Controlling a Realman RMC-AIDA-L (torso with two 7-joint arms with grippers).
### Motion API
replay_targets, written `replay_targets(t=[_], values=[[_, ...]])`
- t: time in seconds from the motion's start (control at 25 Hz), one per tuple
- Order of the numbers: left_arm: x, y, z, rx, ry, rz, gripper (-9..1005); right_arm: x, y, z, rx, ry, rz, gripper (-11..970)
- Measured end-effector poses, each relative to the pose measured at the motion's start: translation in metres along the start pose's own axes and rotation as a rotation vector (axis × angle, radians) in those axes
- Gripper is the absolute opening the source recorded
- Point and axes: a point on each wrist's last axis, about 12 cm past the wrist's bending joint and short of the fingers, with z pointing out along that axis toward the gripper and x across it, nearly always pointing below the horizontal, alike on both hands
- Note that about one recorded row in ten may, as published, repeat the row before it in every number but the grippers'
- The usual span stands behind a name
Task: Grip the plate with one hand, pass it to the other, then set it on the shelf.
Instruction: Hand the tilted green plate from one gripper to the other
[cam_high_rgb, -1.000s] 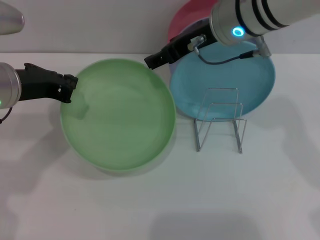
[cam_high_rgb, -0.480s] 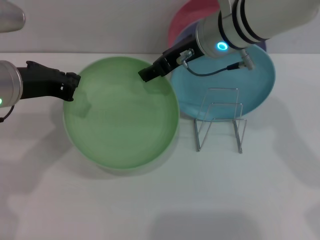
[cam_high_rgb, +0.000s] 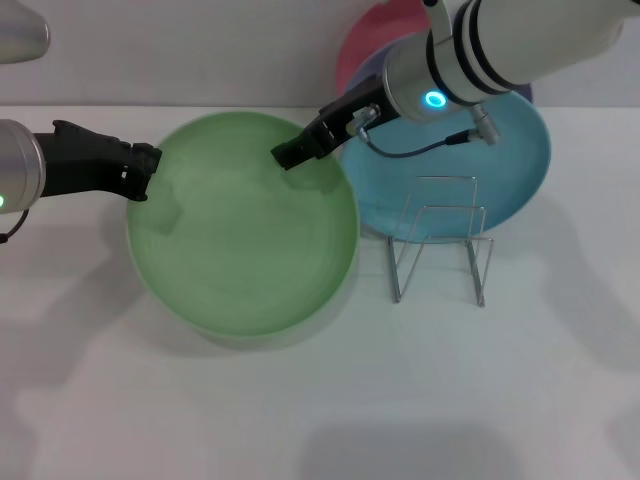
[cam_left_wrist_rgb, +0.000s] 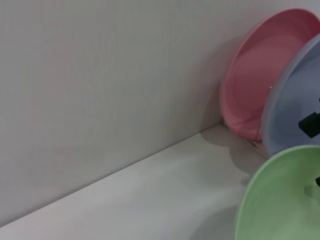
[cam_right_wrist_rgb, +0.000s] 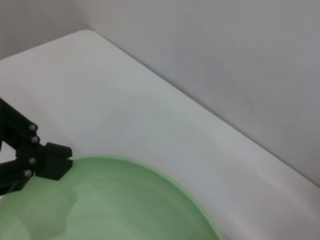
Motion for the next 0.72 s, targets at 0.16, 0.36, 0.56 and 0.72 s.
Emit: replay_targets(t=[0.16,0.36,0.56,0.72], values=[[-0.0009,-0.0004,0.0001,0.003,-0.005,-0.002,28,0.0001,0.0008,0.0038,-0.012,0.004,-0.003,810],[-0.0011,0.0,-0.0001,0.002,-0.007,-0.003,28,-0.0025,0.0008,0.005,-0.009,-0.002,-0.012,808],[-0.0013,0.0006,-0.0003,0.0,-0.009,0.004,29,-0.0035,-0.0005,0.005,0.0,-0.024,-0.064,638],[-0.0016,0.0007,-0.0003,0.0,-0.012,0.003,29,-0.0009,0.0014,0.0097,-0.009,-0.019,-0.078,510]])
